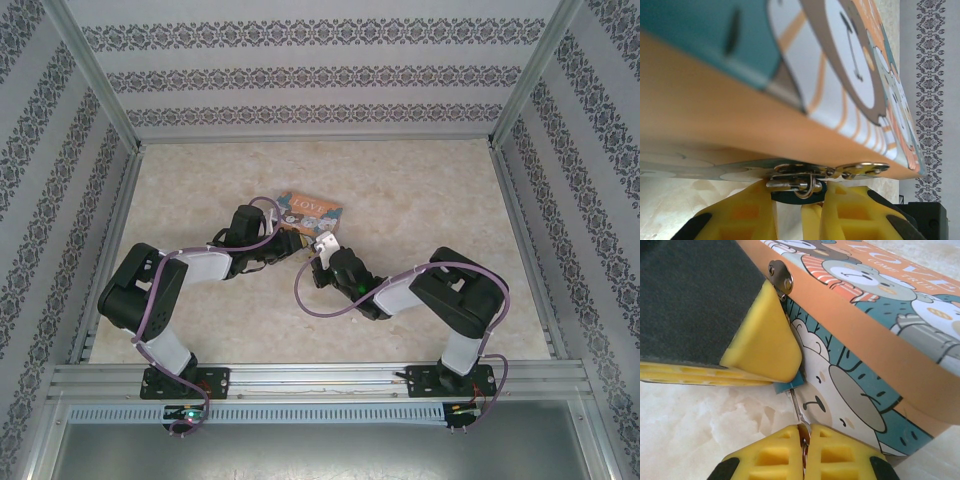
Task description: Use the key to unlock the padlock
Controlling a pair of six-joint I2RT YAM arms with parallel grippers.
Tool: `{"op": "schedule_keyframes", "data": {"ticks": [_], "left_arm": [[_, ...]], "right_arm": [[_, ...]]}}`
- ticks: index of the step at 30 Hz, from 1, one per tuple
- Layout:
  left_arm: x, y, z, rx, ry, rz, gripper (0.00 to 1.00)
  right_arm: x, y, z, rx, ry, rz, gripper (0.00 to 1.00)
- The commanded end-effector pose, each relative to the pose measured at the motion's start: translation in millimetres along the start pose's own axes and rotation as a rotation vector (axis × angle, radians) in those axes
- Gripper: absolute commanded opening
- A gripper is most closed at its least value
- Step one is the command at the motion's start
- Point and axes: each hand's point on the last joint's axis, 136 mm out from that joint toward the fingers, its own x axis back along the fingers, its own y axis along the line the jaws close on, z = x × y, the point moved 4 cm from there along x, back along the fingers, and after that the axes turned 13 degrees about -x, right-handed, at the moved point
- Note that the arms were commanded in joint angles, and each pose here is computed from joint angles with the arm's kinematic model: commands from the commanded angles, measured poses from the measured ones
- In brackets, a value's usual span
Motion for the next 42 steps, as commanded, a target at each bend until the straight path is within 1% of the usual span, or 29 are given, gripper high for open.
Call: {"op": "schedule_keyframes", "data": {"ticks": [1, 9, 15, 25, 35, 42], "left_arm": [[1.9, -20.0, -7.2, -0.039, -0.008, 0.062, 0.2], [3.1, -22.2, -7.9, -0.042, -0.008, 0.068, 0.2], [5.9, -25.9, -8.2, -0.044, -0.006, 0.077, 0.2], [8.9, -28.8, -6.9, -0.043, -0.001, 0.085, 0.2], [8.5, -29.7, -6.2, -0.045, 0.005, 0.093, 0.2], [7.4, -28.0, -5.4, -0.049, 0.01, 0.089, 0.2]], "right_arm": [[-6.1, 14.2, -19.1, 0.005, -0.066, -0.052, 0.0], [-10.2, 15.6, -18.2, 0.01, -0.083, -0.076, 0.0], [-13.8, 14.2, -22.2, 0.016, -0.12, -0.093, 0.0], [-16.6, 9.9, -28.9, 0.046, -0.151, -0.171, 0.0], [-19.6, 3.1, -39.1, -0.026, -0.135, -0.272, 0.0], [-21.1, -2.4, -40.6, -0.079, -0.113, -0.311, 0.0]]}}
